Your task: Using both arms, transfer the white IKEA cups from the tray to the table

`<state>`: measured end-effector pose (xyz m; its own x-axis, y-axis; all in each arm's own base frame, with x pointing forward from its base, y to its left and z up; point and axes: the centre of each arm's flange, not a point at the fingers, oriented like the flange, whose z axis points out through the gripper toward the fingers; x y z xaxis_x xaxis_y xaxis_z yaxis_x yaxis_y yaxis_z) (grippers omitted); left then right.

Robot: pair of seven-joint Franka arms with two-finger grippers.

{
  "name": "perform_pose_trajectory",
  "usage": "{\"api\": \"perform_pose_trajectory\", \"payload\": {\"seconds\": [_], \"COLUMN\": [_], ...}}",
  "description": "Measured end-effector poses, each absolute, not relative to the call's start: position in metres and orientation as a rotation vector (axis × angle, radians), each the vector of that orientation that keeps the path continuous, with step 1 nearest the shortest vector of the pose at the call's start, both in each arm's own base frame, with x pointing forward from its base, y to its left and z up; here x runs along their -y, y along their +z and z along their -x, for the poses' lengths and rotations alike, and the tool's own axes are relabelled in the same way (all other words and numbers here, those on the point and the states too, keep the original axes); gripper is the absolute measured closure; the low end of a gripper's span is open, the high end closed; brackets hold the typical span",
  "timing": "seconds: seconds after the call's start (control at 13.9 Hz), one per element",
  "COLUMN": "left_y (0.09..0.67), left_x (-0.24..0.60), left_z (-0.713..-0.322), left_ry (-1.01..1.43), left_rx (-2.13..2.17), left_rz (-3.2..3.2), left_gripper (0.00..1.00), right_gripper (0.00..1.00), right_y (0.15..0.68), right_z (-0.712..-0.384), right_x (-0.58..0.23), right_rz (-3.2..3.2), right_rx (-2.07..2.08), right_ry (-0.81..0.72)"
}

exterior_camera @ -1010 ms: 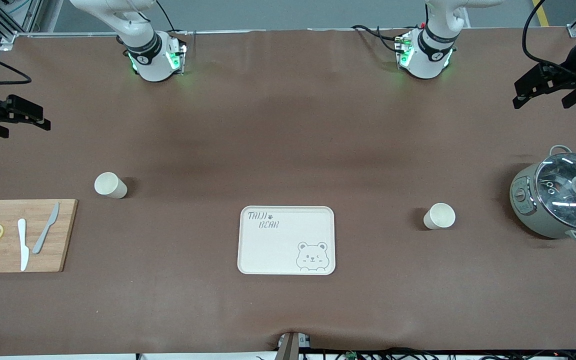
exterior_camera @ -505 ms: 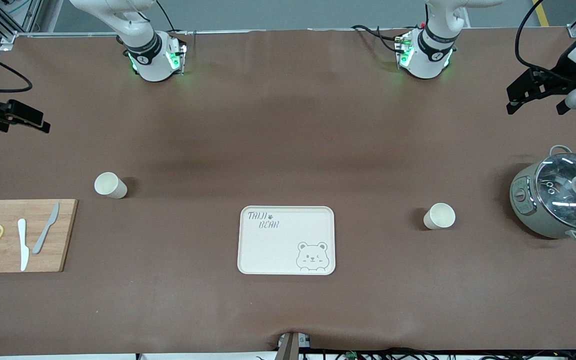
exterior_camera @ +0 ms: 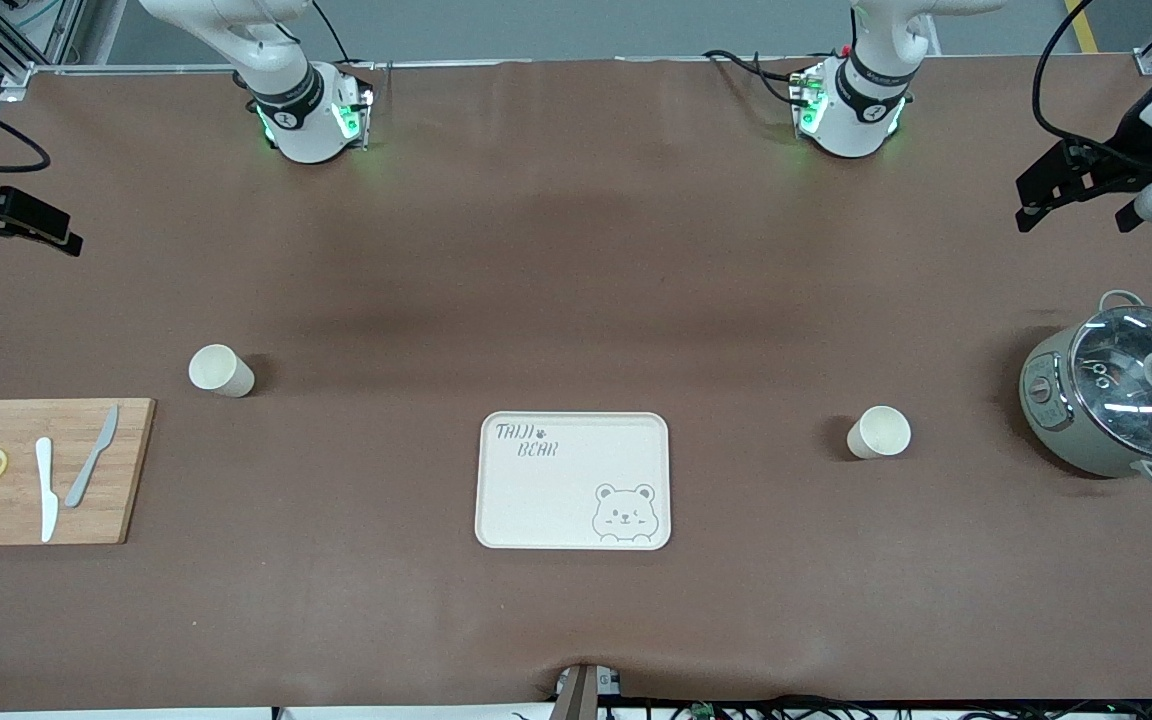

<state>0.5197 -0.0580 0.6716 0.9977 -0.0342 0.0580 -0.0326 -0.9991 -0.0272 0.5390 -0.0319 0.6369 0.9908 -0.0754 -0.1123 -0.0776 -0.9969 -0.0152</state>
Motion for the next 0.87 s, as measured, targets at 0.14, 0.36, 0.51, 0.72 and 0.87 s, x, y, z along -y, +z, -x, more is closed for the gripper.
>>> {"api": "perform_pose_trajectory", "payload": {"seconds": [0.14,0.36,0.51,0.72,0.87], "left_y": [0.675,0.674,0.674,0.675,0.676], "left_x": [0.057,0.056,0.055,0.049,0.044], "left_z": [-0.52,-0.519,-0.519,-0.52,-0.52], "left_ry": [-0.102,-0.092,-0.089,-0.092,-0.096], "left_rx": [-0.05,-0.045,-0.044,-0.024,-0.009], "left_rz": [3.114,3.113,3.113,3.113,3.113], "left_gripper": [0.0,0.0,0.0,0.0,0.0], "right_gripper": [0.0,0.0,0.0,0.0,0.0], "right_y": [0.636,0.635,0.634,0.634,0.634], "right_z": [-0.538,-0.537,-0.536,-0.536,-0.536], "right_x": [0.032,0.032,0.032,0.032,0.032], "right_rz": [3.114,3.112,3.111,3.111,3.111], "right_rx": [-0.121,-0.122,-0.123,-0.124,-0.125], "right_ry": [0.187,0.207,0.218,0.221,0.221]}}
